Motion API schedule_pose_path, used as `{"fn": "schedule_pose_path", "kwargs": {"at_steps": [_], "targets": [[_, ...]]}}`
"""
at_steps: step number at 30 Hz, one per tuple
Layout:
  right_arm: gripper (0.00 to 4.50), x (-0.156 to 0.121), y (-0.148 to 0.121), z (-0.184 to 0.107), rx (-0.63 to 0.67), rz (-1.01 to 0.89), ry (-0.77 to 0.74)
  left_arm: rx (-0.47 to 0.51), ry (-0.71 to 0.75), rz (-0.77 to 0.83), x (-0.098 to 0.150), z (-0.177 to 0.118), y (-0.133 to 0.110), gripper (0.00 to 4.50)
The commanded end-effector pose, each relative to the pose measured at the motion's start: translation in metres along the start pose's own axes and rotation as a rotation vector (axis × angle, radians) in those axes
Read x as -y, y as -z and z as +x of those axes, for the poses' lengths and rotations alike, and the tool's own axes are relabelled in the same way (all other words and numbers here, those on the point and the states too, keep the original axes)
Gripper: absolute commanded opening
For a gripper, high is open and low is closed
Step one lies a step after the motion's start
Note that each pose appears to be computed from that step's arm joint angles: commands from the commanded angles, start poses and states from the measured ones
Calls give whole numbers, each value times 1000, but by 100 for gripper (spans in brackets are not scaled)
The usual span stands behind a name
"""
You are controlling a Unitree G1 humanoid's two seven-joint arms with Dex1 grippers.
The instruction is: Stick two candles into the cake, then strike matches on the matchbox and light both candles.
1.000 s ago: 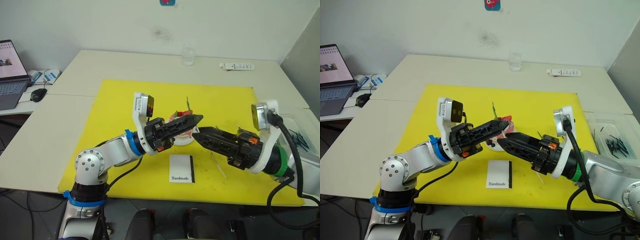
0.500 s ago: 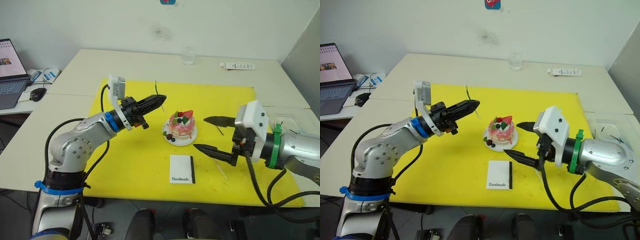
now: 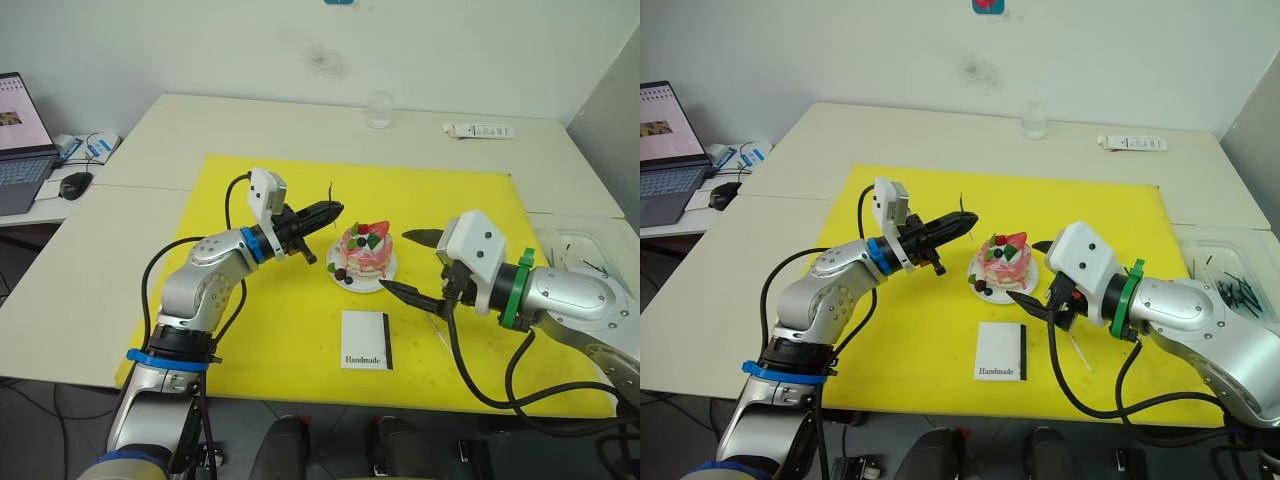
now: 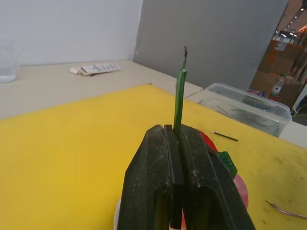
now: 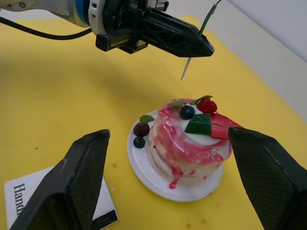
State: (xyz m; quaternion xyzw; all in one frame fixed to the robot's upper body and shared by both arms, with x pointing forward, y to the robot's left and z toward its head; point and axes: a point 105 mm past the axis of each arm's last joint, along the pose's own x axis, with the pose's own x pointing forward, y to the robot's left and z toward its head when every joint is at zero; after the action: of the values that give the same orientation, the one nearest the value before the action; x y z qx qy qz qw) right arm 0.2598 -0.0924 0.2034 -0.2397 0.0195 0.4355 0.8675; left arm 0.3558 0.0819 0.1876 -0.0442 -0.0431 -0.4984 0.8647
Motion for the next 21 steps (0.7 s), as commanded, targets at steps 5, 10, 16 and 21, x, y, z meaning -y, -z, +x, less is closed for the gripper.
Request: {"fn": "schedule_pose_path", "kwargs": {"at_steps": [5,10,16,21], "targets": [[407,1,-8,-1,16,-25,38,35,20,57,-1,13,-7,0],[407,0,-10,-1,18,-23,36,27,27,45,-1,17,0,0],[407,-1,-12,-1,16,-19,34,12,18,30,-3,16,8,0],[407,0,-13,-1,14,-18,36,3,13,25,-2,15,13,0]]}}
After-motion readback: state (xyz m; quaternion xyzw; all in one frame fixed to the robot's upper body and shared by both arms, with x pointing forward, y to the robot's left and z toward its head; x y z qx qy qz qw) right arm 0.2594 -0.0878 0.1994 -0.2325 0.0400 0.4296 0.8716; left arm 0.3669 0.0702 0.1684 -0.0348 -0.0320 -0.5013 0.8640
